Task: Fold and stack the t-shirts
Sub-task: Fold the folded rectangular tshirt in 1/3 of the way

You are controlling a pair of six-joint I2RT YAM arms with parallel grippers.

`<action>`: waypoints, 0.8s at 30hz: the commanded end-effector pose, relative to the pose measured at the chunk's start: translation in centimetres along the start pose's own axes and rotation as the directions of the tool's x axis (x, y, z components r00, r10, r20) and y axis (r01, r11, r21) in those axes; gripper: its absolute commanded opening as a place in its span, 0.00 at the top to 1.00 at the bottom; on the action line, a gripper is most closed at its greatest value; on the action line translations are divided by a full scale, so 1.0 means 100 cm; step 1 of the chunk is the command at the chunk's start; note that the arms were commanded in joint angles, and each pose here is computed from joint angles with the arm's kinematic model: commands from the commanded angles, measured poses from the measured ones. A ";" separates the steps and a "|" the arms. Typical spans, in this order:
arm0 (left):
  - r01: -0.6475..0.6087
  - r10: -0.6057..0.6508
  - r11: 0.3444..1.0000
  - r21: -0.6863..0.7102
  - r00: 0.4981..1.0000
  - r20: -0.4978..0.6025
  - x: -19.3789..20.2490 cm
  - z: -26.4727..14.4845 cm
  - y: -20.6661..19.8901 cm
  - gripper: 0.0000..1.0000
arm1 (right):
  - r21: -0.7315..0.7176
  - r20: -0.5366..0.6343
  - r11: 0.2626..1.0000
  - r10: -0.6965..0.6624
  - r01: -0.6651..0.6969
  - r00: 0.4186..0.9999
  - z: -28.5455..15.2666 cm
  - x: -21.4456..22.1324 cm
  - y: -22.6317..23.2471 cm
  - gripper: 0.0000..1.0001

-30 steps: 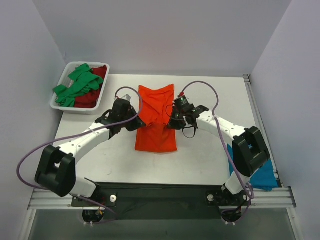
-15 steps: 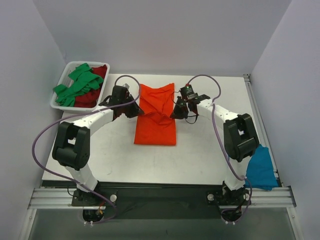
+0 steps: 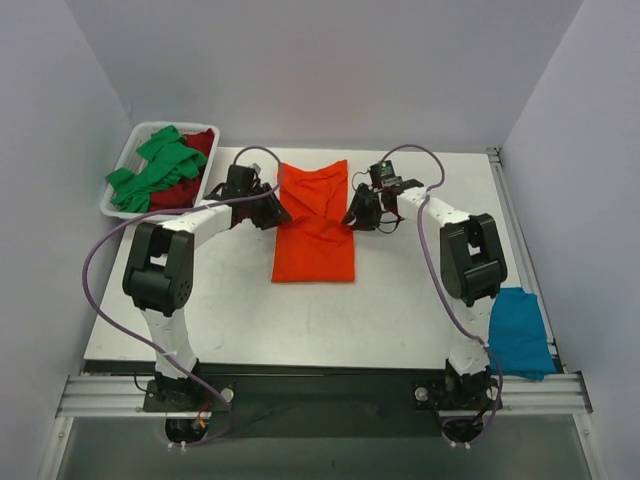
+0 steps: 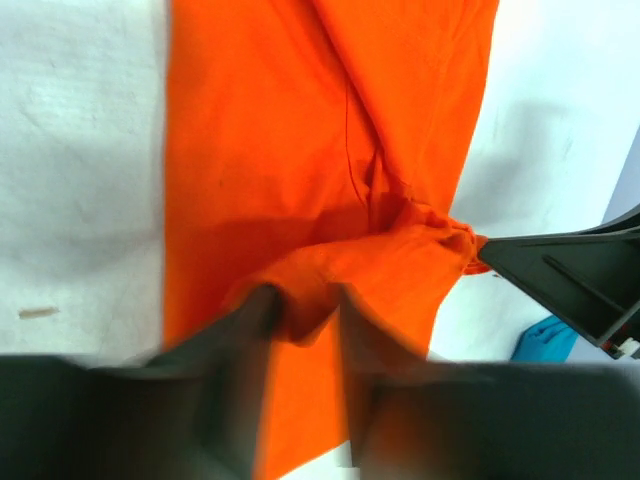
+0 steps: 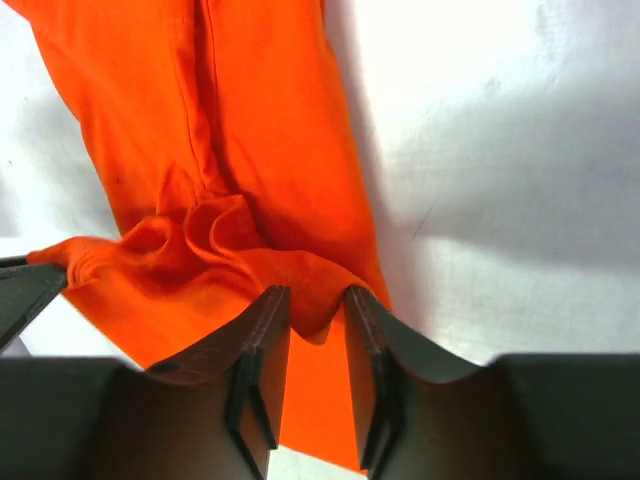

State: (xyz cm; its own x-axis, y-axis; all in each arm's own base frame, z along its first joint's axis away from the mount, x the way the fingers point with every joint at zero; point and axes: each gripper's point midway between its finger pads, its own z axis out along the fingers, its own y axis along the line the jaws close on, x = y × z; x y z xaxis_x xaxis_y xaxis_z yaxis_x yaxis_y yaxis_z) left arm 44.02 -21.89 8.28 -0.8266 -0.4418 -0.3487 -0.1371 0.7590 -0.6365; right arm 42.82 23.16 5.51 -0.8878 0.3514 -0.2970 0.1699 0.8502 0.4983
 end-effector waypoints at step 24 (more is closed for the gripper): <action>0.033 -0.027 0.974 0.226 0.999 -0.030 0.020 0.025 -0.046 0.95 | -0.107 -0.051 0.986 -0.133 0.127 0.990 0.005 0.015 0.048 0.68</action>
State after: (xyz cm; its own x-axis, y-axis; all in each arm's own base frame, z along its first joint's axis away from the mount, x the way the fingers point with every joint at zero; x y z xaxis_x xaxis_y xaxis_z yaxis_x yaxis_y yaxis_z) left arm 42.26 -26.56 8.44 -0.8553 -0.4152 -0.3098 -0.0636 0.6778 -0.7325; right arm 40.84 27.92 8.17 -0.9193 0.1880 -0.3456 -0.0205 0.8545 0.5191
